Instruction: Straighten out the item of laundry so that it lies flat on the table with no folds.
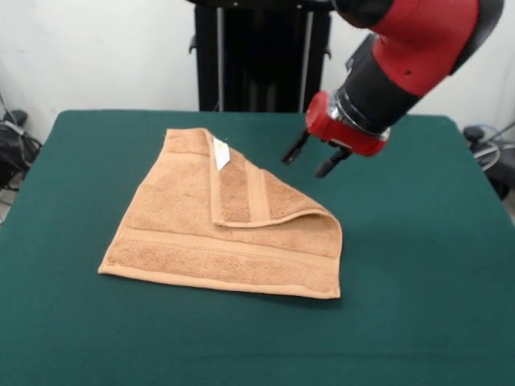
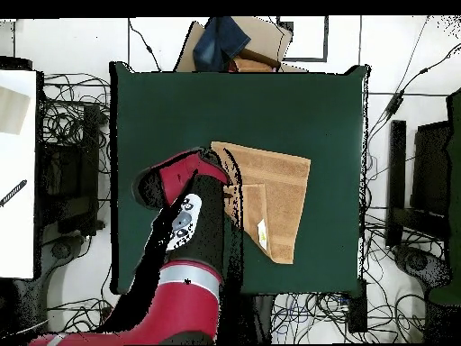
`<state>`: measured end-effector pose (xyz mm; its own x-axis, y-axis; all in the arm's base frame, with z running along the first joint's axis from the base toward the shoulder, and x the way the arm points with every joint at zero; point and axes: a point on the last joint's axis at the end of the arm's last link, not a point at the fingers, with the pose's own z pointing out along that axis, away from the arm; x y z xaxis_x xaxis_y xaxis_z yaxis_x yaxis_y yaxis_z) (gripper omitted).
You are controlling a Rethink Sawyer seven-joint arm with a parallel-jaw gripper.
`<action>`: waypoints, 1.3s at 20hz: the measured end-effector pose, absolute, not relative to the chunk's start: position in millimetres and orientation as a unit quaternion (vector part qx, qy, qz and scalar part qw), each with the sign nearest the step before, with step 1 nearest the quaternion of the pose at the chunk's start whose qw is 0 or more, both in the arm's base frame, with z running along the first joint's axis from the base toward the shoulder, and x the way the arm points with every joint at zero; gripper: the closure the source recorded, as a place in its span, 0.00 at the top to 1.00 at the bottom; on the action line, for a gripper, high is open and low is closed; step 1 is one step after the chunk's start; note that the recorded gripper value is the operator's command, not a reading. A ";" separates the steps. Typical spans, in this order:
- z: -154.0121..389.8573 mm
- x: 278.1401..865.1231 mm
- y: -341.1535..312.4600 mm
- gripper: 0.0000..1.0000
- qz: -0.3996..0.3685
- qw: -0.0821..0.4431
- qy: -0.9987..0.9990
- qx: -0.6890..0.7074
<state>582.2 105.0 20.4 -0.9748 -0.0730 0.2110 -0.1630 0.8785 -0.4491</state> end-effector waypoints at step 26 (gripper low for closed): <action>15.3 600.1 100.4 1.00 0.210 0.045 -0.975 0.048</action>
